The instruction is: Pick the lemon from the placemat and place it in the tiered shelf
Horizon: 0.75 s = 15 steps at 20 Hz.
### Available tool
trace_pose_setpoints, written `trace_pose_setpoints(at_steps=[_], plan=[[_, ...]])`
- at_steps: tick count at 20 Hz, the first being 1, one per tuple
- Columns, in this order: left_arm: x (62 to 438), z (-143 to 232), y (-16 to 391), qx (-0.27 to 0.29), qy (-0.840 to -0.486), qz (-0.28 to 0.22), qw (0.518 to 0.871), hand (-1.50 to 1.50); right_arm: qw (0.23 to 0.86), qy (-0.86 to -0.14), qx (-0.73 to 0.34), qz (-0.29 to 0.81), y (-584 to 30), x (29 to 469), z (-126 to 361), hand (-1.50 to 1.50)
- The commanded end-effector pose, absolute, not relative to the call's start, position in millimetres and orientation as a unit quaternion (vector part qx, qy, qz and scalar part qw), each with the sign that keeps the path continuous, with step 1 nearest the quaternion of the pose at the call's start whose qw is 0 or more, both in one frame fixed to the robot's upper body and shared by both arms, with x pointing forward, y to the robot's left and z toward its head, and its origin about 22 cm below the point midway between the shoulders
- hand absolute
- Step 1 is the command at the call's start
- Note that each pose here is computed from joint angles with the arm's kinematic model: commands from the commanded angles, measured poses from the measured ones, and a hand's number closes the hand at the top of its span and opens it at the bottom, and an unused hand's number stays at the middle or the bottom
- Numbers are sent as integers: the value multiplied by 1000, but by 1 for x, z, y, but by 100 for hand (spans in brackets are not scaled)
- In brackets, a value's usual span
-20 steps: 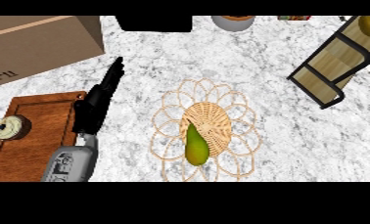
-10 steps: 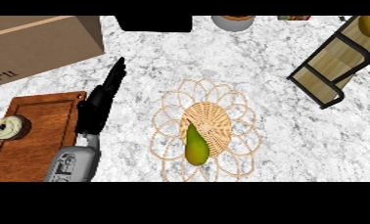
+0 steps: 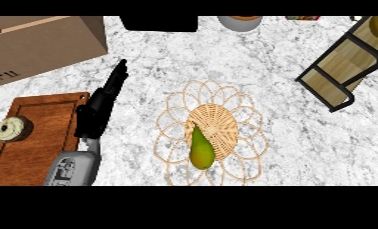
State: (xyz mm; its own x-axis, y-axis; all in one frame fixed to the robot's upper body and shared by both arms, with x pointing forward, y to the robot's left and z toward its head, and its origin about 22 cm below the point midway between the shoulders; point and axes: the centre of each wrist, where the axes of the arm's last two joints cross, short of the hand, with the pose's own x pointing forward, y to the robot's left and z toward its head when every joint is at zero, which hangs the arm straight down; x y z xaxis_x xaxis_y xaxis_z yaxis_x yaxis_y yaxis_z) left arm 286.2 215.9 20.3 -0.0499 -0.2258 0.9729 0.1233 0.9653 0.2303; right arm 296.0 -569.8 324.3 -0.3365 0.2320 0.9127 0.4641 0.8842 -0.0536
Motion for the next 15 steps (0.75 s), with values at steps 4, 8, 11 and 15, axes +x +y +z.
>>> trace_pose_setpoints(at_steps=[4, 8, 11, 15], plan=[[284, 17, 209, 33, -714, -127, 688, 0, 606, -748, -256, -93, -607, 236, 336, -150], [287, 23, 211, 41, -720, -125, 682, 0, 615, -741, -260, -70, -619, 220, 319, -150], [285, 24, 216, 31, -717, -119, 686, 0, 622, -729, -284, -41, -627, 204, 321, -150], [286, 24, 213, 38, -720, -125, 682, 0, 625, -734, -262, -35, -632, 194, 315, -150]])
